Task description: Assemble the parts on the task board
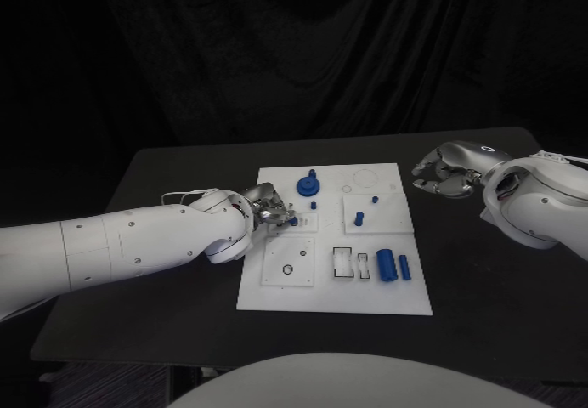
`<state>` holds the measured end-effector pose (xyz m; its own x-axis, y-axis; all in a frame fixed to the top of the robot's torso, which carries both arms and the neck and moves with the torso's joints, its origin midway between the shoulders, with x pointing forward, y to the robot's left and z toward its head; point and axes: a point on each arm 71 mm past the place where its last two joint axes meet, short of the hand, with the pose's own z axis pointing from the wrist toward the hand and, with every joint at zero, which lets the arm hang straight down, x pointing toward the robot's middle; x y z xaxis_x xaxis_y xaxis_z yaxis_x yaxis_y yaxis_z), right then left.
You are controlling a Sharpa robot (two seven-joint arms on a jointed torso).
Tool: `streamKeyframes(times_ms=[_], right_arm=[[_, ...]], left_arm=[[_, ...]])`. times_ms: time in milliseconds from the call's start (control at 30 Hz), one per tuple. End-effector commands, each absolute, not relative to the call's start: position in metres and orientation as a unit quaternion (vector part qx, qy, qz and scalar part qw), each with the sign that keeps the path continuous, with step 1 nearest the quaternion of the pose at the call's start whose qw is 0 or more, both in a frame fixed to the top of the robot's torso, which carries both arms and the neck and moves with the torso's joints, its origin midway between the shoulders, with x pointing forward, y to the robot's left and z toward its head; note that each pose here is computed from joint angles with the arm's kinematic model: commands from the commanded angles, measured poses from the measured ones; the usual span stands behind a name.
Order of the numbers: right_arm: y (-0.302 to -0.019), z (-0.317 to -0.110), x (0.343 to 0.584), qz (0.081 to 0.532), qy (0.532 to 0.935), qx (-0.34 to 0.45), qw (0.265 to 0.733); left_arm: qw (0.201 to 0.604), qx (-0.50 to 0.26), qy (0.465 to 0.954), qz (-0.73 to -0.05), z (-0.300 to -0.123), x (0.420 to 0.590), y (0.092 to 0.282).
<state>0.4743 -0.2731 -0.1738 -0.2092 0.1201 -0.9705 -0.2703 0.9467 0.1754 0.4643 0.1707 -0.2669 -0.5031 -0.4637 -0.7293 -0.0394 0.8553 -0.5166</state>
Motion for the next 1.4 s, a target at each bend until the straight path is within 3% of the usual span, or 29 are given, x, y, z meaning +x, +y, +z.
streamKeyframes(times_ms=[33, 1400], right_arm=[[-0.2742, -0.1738, 0.4740, 0.151, 0.760, -0.044, 0.631], [-0.2737, -0.1745, 0.4742, 0.150, 0.762, -0.045, 0.628]], left_arm=[[0.472, -0.144, 0.840, -0.228, -0.2685, 0.4629, 0.1685], [0.459, -0.133, 0.846, -0.237, -0.2753, 0.4588, 0.1679]])
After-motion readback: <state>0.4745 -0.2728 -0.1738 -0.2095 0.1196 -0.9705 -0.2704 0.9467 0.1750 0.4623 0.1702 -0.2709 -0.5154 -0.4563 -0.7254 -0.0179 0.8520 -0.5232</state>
